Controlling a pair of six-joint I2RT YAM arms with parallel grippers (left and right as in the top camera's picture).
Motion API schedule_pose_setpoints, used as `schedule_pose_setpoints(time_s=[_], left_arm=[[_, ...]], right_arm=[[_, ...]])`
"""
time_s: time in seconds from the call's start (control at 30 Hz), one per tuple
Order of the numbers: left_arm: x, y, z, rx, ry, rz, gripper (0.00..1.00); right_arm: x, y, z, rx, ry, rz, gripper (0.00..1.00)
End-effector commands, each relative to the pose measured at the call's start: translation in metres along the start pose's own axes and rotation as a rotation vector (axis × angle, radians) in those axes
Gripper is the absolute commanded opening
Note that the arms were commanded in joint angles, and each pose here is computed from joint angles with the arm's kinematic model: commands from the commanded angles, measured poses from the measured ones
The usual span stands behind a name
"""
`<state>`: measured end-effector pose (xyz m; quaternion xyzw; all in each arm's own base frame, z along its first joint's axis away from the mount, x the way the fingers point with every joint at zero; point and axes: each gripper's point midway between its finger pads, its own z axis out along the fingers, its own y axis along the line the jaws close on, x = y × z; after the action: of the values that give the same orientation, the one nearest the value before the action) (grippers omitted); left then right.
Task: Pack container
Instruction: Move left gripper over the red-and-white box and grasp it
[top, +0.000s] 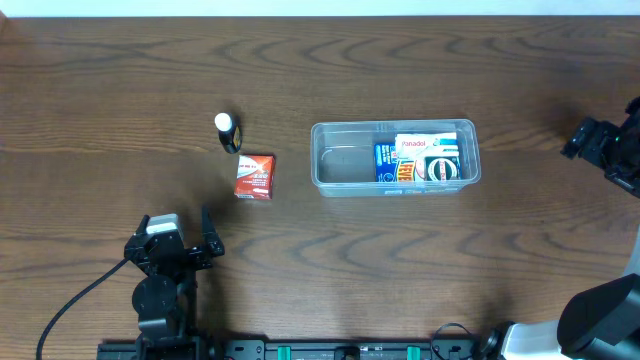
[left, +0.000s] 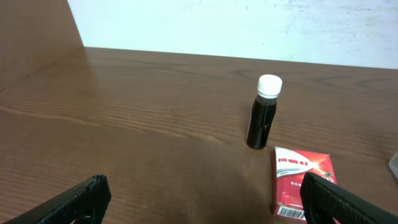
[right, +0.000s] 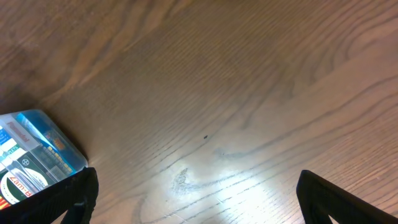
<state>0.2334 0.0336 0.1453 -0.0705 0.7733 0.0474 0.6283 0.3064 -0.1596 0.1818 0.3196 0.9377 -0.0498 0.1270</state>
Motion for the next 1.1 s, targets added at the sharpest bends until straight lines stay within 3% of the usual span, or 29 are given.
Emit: schedule_pose_setpoints(time_s=[0.0,0.13,0.23,0.37,0.47,0.67,0.8,0.97,1.07], left_arm=[[0.013,0.000,0.003,0.004,0.028,0.015,0.98],[0.012,0.001,0.003,-0.004,0.021,0.025,0.98],[-0.014,0.005,0.002,-0.031,-0.084,0.037,0.98],[-0.056,-0.028,-0.009,0.172,-0.230,-0.052,0.98],[-0.073,-0.037,-0.018,0.226,-0.235,-0.068,0.98],[-0.103,-0.042,-0.023,0.241,-0.060,-0.070,0.98],[-0.128,-0.062,-0.013,0.334,0.157,-0.086,0.98],[-0.131,-0.068,0.014,0.321,0.499,-0.117,0.98],[-0.136,-0.070,0.043,0.313,0.571,-0.124,0.98]], right_arm=[[-0.004,-0.003,-0.004,0.008,-0.018,0.017,0.99],[-0.004,-0.003,-0.004,0.008,-0.018,0.017,0.99],[-0.004,-0.003,-0.004,0.008,-0.018,0.017,0.99],[-0.004,-0.003,-0.004,0.008,-0.018,0.017,0.99],[-0.004,-0.003,-0.004,0.008,-0.018,0.017,0.99],[-0.004,-0.003,-0.004,0.008,-0.018,0.017,0.99],[-0.004,-0.003,-0.004,0.008,-0.018,0.017,0.99],[-0.004,-0.003,-0.004,0.008,-0.018,0.017,0.99],[-0.004,-0.003,-0.004,0.008,-0.018,0.017,0.99]])
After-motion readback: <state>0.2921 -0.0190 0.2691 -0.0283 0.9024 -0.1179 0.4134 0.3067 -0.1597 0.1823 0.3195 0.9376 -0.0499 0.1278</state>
